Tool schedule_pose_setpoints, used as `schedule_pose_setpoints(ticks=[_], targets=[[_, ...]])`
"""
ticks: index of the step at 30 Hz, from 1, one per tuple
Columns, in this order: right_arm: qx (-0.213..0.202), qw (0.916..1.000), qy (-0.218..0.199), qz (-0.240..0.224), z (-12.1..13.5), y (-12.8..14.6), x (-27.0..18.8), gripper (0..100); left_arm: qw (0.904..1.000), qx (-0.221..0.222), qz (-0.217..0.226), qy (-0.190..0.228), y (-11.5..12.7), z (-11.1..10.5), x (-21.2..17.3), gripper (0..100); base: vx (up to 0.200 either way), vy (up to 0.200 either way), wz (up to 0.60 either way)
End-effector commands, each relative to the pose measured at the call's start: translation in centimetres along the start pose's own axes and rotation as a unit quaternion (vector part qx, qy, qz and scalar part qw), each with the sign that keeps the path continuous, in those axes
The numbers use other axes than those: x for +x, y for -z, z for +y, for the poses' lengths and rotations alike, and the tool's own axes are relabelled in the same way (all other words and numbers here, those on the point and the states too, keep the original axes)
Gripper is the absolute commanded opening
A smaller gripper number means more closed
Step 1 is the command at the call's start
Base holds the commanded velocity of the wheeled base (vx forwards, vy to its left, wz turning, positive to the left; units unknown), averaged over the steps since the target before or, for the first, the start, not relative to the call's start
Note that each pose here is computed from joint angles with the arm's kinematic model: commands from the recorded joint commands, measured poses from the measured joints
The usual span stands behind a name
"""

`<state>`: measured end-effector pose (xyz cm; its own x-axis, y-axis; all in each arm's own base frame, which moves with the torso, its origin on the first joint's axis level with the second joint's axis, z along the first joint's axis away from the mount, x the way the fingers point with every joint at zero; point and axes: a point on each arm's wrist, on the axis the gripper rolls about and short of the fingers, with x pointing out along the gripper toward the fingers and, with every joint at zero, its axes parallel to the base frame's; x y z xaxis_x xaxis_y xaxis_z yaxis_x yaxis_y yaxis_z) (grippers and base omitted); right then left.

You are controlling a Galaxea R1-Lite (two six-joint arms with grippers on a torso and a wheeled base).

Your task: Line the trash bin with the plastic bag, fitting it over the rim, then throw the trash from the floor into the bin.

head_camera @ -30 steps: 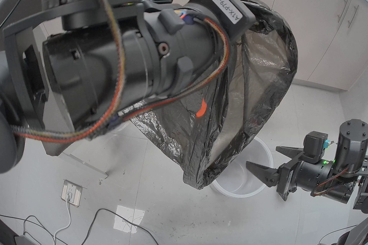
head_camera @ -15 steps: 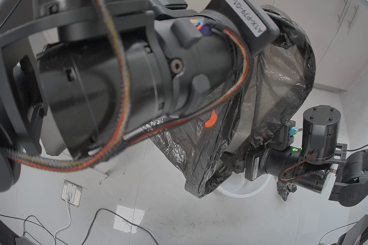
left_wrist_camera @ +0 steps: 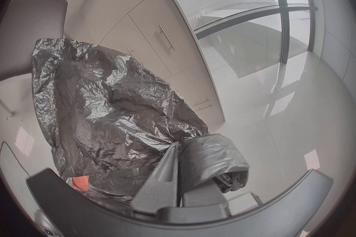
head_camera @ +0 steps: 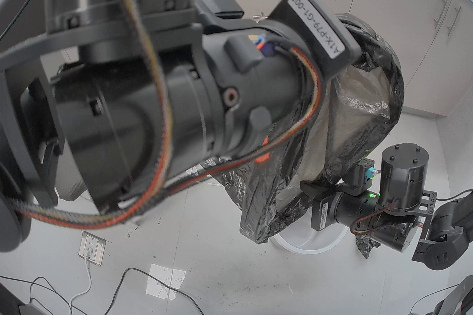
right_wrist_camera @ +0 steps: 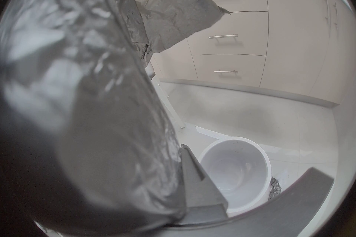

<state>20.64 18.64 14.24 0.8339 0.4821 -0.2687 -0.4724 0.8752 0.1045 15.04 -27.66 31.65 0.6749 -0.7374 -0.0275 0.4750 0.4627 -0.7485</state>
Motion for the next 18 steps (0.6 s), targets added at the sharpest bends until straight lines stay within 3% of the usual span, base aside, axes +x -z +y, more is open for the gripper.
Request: schedule_pose_setpoints(ticks=[1,9,14,18], targets=[[0.006,0.9998,0.016,-0.009,-1.5,-0.3,-2.5,0,0.9991,0.035,0.019,-0.017,1.7,0.8,0.8,0,0.0,0.0,0.0],[0.035,0.994,0.09,-0.051,-6.0,-2.5,-7.4,0,0.9928,0.1,0.062,-0.024,4.2,1.6,1.3,0,0.0,0.0,0.0],[0.041,0.9959,0.067,-0.045,-6.4,-4.0,-11.1,0,0.9861,0.15,0.068,-0.026,4.6,1.9,1.8,0,0.0,0.0,0.0],[0.041,0.9961,0.067,-0.04,-6.2,-4.2,-13.2,0,0.9851,0.155,0.07,-0.026,4.8,2.1,2.0,0,0.0,0.0,0.0]])
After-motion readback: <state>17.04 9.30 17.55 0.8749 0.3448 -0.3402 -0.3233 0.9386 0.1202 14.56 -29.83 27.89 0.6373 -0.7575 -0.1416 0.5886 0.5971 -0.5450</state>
